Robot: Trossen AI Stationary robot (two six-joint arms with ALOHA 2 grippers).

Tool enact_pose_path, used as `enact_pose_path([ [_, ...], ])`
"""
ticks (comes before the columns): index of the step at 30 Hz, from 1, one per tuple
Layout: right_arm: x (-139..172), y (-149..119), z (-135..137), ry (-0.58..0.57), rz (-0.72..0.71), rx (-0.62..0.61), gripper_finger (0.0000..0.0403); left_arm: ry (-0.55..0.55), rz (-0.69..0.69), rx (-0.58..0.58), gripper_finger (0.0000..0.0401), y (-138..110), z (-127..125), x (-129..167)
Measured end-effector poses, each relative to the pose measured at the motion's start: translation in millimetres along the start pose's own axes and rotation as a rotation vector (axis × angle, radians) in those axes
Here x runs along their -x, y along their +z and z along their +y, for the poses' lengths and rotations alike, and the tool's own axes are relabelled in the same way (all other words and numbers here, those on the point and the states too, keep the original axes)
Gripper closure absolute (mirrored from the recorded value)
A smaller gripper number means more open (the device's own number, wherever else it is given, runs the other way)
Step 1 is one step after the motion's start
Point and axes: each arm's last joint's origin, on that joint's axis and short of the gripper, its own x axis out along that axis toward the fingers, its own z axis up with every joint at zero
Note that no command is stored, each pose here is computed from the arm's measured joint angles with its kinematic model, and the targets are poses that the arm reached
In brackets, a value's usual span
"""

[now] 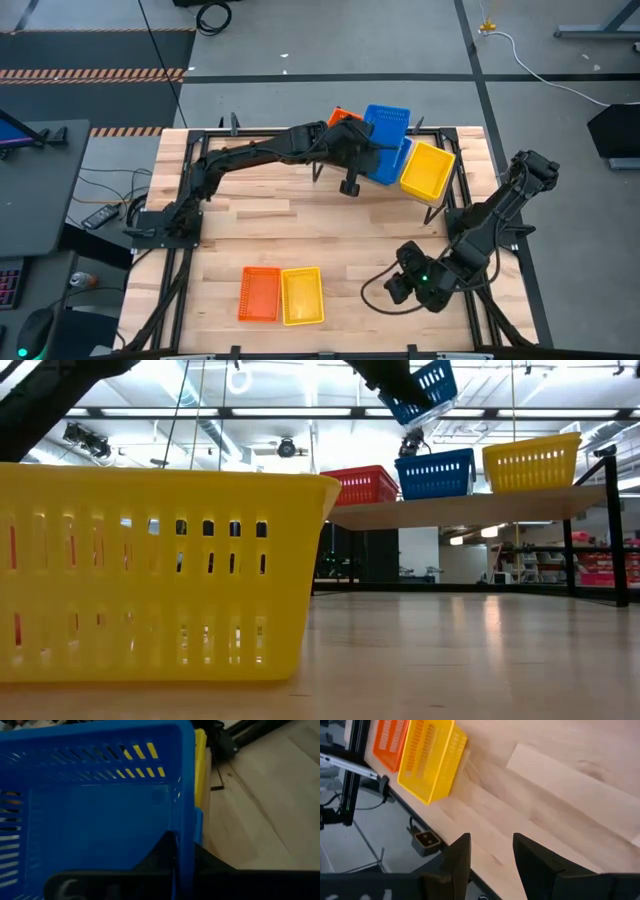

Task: Stack baskets on shelf by color
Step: Stack the blue basket on the blue basket on the shelf

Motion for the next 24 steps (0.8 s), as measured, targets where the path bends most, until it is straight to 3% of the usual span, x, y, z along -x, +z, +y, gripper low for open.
enact_pose_path([
  [10,-6.7,17.7,4.2,-0.004,-0.037,-0.002,0.0249,-0.060,-0.039,-0.001,0.0392,-4.5,0.1,-7.7],
  [24,-9.5,24.0,8.9,0.020,0.003,-0.015,0.0249,-0.090,0.020,-0.003,0.0392,-21.0,-4.1,-34.1],
])
